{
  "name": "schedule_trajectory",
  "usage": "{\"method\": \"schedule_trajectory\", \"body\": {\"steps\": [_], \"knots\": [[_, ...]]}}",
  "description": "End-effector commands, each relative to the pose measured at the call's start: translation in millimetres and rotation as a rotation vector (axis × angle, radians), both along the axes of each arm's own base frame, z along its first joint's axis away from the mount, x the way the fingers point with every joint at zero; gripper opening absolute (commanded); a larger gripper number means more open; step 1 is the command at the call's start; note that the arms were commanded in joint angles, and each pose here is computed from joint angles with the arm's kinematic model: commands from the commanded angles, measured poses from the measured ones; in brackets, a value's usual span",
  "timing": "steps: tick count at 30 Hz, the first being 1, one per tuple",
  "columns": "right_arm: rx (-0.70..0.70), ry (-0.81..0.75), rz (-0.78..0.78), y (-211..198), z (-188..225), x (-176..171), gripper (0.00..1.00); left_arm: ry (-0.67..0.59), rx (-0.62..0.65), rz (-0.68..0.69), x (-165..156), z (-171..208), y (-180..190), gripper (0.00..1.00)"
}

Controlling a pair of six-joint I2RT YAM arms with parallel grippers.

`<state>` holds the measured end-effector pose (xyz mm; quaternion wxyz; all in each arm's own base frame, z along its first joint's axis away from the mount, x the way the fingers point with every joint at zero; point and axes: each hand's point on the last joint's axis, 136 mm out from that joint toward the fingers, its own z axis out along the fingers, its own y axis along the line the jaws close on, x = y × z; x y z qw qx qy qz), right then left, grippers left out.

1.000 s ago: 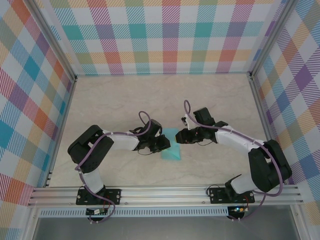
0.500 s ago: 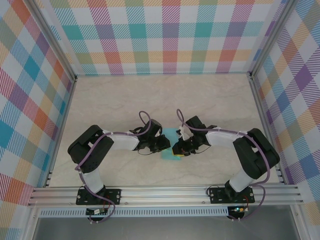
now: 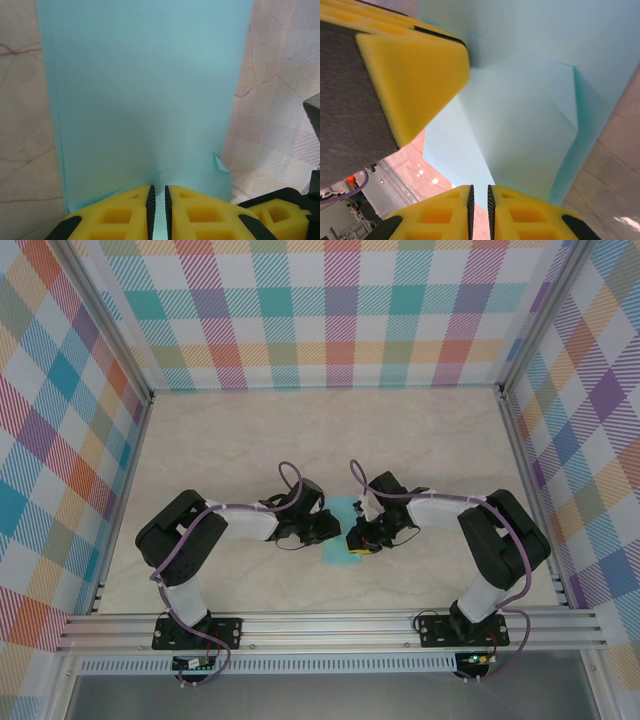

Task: Fold a paper plane with a square sheet of paper (pick it up from the middle)
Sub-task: Fold the triangle a second time at the center of the table.

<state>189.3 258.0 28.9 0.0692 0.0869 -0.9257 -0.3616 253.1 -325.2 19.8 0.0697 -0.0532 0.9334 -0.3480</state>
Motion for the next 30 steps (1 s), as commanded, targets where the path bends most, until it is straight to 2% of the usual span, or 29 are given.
{"method": "schedule_trajectory", "body": {"steps": [1, 14, 24, 30], "knots": [[-0.069, 0.030, 0.009, -12, -15, -12, 0.18, 0.055, 0.097, -0.027, -18, -26, 10, 0.17], [-0.157, 0.037, -0.001, -28, -25, -19, 0.17, 0.056, 0.096, -0.026, -17, -26, 9, 0.17], [-0.004, -0.055, 0.012, 2, 28, -6, 0.18, 0.056, 0.095, -0.030, -18, -26, 9, 0.17], [0.018, -0.027, 0.007, 18, 20, 2, 0.19, 0.055, 0.094, -0.030, -18, -25, 9, 0.17]]}}
